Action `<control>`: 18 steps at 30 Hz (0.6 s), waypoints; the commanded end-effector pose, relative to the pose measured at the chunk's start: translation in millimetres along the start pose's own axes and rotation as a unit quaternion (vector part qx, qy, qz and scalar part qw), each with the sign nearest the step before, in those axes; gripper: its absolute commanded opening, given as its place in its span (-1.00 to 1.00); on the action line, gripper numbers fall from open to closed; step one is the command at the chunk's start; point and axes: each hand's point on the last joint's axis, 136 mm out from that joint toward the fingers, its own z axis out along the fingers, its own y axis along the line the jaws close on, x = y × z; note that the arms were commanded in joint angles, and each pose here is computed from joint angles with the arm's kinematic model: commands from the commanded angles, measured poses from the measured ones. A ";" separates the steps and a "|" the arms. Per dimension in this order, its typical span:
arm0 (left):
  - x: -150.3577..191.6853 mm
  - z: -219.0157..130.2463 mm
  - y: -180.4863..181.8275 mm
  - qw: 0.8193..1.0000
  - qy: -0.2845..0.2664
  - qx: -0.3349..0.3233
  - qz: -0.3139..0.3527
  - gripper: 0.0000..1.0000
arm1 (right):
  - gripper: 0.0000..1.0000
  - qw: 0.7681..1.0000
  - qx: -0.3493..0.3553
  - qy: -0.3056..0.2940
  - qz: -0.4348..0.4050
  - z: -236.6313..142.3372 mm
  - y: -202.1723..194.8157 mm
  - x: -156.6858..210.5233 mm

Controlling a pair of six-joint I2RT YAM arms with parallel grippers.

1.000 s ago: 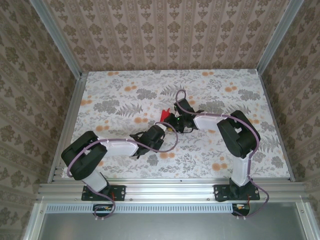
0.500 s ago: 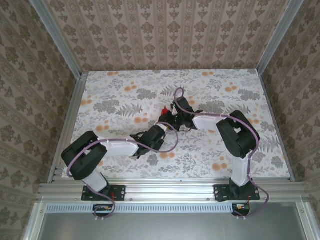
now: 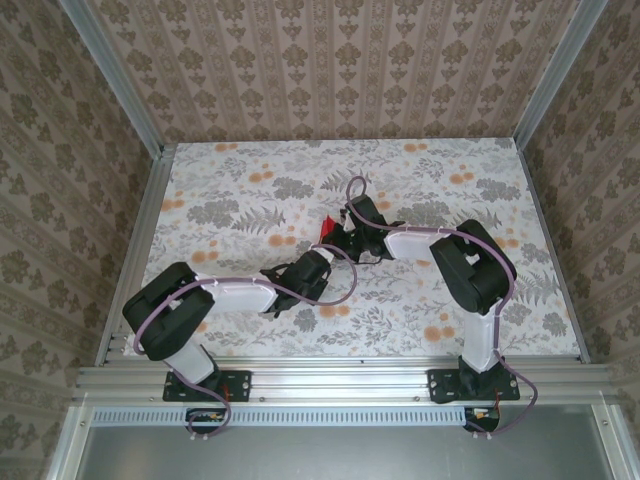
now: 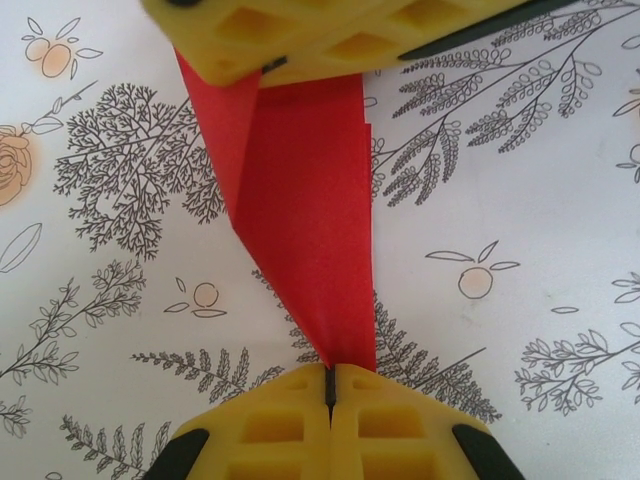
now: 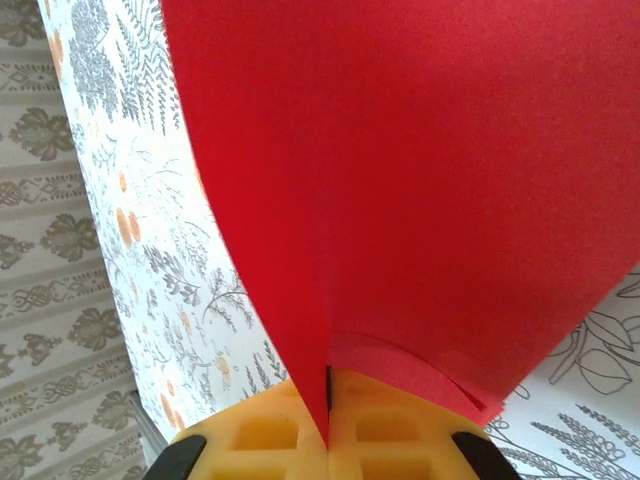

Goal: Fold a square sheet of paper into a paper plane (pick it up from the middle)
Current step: Fold the wing for the fifth time at the center of the table.

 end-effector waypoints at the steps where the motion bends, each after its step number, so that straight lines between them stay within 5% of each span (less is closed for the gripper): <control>1: -1.6 -10.7 -1.1 1.000 0.007 0.006 -0.007 -0.68 | -0.97 1.000 0.013 -0.003 -0.024 -0.7 -5.0 -6.9; 9: -8.0 -46.7 -6.6 0.981 -0.019 0.148 -0.125 0.09 | -0.96 0.998 -0.029 0.025 -0.045 -8.9 4.0 2.9; 18: -14.2 -47.5 20.1 0.919 -0.023 0.253 -0.303 0.19 | -0.95 0.991 -0.085 0.072 -0.069 -10.5 18.1 22.1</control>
